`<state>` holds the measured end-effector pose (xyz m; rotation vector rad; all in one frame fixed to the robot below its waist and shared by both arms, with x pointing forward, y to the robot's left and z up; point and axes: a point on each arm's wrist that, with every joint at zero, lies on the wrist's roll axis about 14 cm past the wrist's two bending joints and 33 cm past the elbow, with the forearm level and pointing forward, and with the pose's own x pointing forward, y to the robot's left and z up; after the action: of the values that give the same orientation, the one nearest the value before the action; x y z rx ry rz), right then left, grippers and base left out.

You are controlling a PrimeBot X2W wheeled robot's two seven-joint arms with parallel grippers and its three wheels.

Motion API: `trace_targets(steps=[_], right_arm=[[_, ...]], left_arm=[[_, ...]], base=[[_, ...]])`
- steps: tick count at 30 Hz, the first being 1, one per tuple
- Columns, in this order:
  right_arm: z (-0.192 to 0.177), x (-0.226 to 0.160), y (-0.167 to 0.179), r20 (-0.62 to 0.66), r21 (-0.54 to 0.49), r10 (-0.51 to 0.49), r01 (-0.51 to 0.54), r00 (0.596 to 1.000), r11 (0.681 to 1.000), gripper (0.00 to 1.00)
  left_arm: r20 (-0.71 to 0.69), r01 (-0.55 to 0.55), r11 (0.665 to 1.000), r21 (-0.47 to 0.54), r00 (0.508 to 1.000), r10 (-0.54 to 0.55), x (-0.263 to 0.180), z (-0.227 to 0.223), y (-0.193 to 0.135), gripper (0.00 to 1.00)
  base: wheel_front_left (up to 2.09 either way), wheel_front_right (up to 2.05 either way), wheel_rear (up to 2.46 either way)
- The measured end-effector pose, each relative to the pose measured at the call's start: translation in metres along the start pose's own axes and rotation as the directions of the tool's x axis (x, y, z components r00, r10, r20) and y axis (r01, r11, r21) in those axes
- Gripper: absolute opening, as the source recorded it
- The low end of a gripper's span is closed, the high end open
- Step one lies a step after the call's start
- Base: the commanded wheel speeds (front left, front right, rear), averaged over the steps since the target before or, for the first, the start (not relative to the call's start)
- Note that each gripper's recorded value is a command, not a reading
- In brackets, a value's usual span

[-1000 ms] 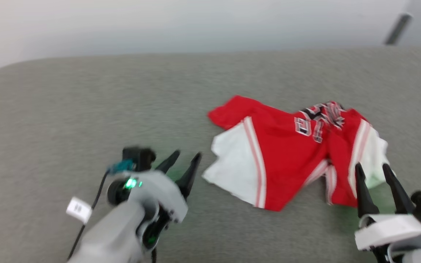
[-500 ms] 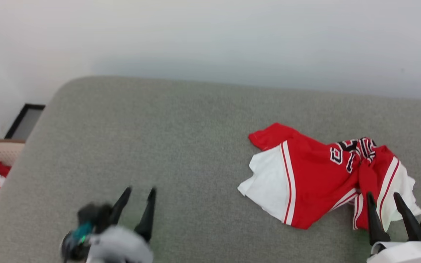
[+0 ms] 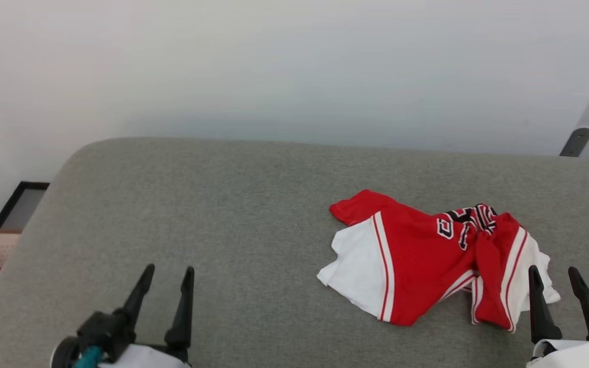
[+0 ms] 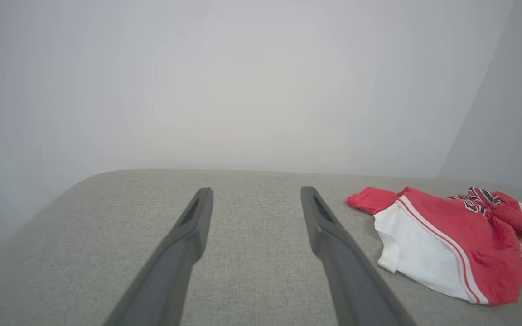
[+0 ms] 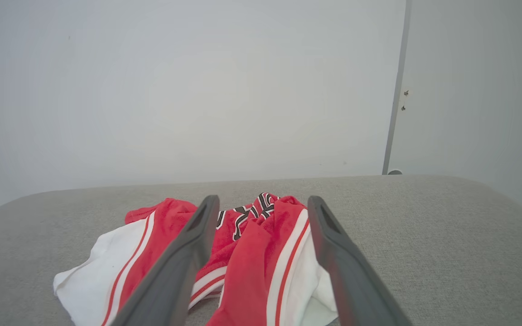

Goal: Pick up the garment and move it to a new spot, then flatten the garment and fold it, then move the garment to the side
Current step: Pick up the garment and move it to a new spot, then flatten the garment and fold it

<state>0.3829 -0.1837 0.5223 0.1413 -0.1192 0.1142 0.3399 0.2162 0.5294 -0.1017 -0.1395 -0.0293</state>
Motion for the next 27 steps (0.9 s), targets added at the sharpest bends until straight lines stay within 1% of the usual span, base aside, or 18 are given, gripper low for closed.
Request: trace_targets(steps=[4, 8, 19, 22, 25, 27], right_arm=[[0.004, -0.005, -0.003, 0.014, 0.007, -0.017, 0.017, 1.0, 1.0, 1.0], [0.001, -0.01, -0.007, 0.006, 0.02, -0.039, 0.039, 0.999, 0.999, 1.0], [0.0, -0.01, -0.006, 0.008, 0.037, -0.05, 0.05, 0.999, 0.998, 1.0], [-0.001, -0.011, -0.005, 0.006, 0.041, -0.049, 0.048, 0.999, 0.998, 1.0], [0.001, -0.008, -0.004, 0.014, 0.044, -0.048, 0.048, 0.999, 0.998, 1.0], [0.002, -0.007, -0.004, 0.018, 0.045, -0.05, 0.049, 0.999, 0.998, 1.0]], left_arm=[[-0.027, 0.025, 1.0, 0.013, 0.999, -0.025, -0.005, -0.01, -0.008, 1.0], [-0.049, 0.022, 1.0, 0.008, 0.999, -0.021, -0.007, -0.018, -0.01, 1.0], [-0.044, 0.011, 1.0, 0.003, 0.999, -0.011, -0.006, -0.019, -0.009, 1.0], [-0.045, 0.025, 1.0, -0.001, 0.999, -0.025, -0.003, -0.019, -0.013, 1.0], [-0.009, 0.047, 0.999, -0.005, 0.999, -0.047, 0.008, -0.009, -0.02, 1.0], [0.027, 0.081, 0.997, 0.004, 0.996, -0.081, 0.022, 0.004, -0.027, 1.0]], base=[[0.0, 0.0, 0.0], [0.0, 0.0, 0.0], [0.0, 0.0, 0.0], [0.0, 0.0, 0.0], [0.0, 0.0, 0.0], [0.0, 0.0, 0.0]])
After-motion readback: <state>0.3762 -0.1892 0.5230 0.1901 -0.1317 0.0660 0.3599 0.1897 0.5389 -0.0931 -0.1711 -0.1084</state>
